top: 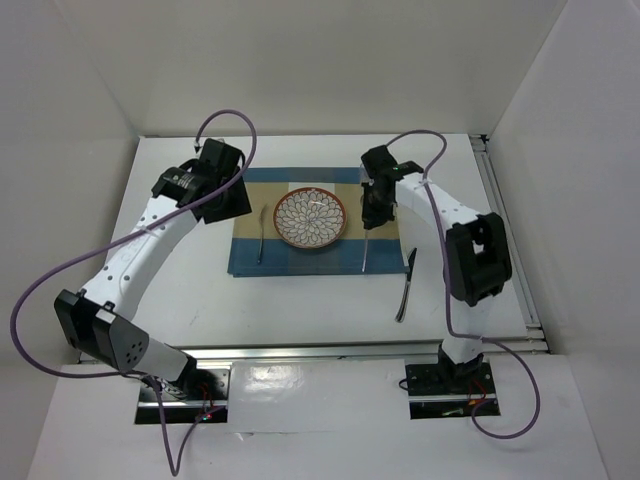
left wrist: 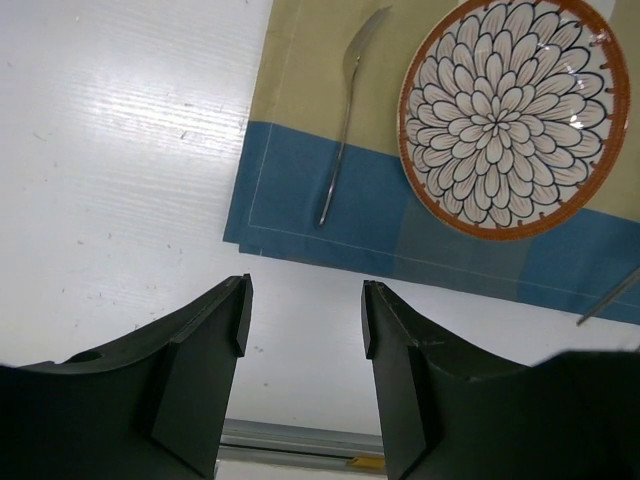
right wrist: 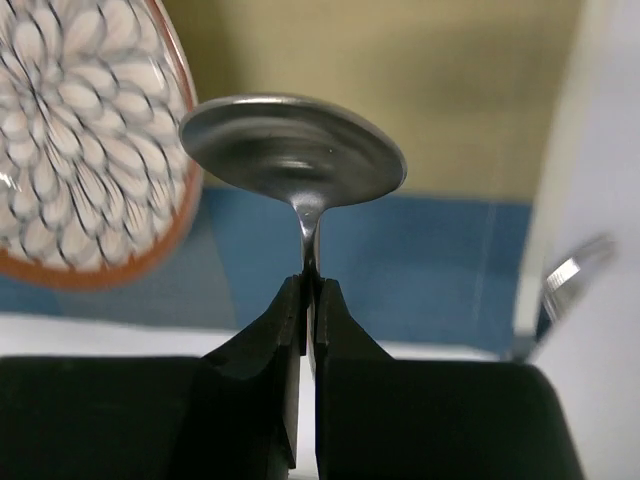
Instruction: Set the dinner table for one person
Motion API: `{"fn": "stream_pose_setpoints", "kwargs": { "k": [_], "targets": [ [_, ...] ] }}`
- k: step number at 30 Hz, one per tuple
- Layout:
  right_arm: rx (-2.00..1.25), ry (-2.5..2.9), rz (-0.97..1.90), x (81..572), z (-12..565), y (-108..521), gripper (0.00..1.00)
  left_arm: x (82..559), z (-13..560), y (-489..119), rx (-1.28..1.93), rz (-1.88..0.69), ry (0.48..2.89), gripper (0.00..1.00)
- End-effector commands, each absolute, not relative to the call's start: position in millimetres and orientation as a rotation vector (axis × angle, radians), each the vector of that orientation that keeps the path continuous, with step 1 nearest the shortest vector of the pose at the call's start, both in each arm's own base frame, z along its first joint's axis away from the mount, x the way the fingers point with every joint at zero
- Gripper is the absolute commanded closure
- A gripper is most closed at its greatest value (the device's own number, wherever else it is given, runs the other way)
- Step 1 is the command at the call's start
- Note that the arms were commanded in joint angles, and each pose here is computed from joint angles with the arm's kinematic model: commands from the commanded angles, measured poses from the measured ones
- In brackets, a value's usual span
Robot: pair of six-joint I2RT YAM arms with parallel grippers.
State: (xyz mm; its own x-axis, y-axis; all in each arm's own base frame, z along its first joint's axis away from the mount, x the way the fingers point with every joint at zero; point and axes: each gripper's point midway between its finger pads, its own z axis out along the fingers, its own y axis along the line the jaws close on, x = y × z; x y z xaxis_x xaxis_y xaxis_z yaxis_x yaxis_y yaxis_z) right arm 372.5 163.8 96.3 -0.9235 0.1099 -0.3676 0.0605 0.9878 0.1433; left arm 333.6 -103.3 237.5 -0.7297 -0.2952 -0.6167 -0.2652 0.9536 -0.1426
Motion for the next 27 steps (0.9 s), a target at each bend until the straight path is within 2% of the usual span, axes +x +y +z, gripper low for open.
{"fn": "stream_pose_setpoints", "kwargs": {
  "k": [1, 5, 9, 17, 20, 24, 27],
  "targets": [
    [0.154, 2.664, 0.236, 417, 102, 178, 1.00, 327, 244, -94, -0.442, -0.050, 2.382, 0.36],
    [0.144, 2.642, 0.259, 449, 97, 182, 1.00, 327, 240, -90, -0.454, -0.038, 2.390, 0.36],
    [0.144, 2.693, 0.186, 457, 67, 179, 1.00, 327, 239, -88, -0.451, -0.041, 2.395, 0.36],
    [0.126, 2.774, 0.102, 449, 38, 170, 1.00, 325, 239, -86, -0.446, -0.042, 2.399, 0.36],
    [0.126, 2.788, 0.094, 443, 35, 168, 0.88, 325, 239, -87, -0.443, -0.053, 2.404, 0.37],
    [0.126, 2.780, 0.099, 444, 39, 168, 0.77, 323, 238, -87, -0.443, -0.053, 2.404, 0.37],
    [0.111, 2.780, 0.096, 444, 39, 168, 0.80, 321, 241, -86, -0.443, -0.058, 2.396, 0.37]
  ]
}}
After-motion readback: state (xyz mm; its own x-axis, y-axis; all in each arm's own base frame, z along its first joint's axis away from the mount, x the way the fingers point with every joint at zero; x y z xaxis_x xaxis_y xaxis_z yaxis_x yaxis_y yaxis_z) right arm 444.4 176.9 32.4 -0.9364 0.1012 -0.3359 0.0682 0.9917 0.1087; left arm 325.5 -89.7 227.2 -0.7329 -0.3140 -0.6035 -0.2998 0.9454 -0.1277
